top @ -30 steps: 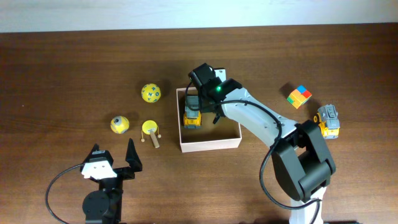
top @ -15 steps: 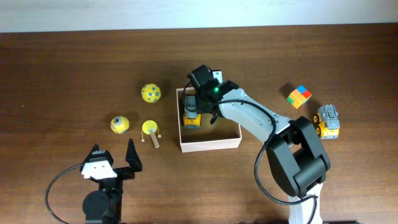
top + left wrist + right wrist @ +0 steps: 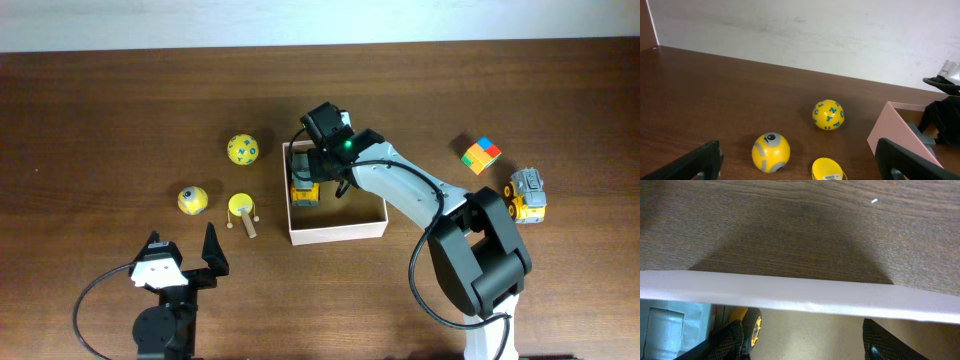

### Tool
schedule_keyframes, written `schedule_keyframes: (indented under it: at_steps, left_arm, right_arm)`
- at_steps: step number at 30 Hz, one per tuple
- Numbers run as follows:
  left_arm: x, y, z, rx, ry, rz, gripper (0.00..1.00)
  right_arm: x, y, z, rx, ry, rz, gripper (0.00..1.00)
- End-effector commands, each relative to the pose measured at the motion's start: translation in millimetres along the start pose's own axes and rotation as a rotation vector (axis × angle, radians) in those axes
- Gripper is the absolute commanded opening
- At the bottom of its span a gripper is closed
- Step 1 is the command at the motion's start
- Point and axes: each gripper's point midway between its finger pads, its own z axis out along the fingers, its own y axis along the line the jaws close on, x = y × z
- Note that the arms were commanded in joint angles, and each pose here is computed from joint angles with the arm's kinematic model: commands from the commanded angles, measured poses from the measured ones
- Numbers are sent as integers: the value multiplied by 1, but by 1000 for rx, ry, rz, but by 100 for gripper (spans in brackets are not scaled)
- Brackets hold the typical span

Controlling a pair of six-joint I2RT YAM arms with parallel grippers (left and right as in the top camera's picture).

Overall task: Pack container
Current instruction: 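Lower the truck into the box and open the right gripper, then raise the right gripper and move it right toward the second truck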

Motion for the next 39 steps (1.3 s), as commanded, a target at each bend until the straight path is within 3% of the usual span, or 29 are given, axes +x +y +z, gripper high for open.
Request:
schedule_keyframes:
  at_steps: [1,25,39]
  left_arm:
    - [1,0,0,5,3,16,99]
    - [1,0,0,5,3,16,99]
    - [1,0,0,4,3,16,99]
  right_arm:
    - [4,5,4,-17,8,-47,70]
    - [4,8,4,-34,6,-133,71]
    - [3,-18,4,34,28,-38,71]
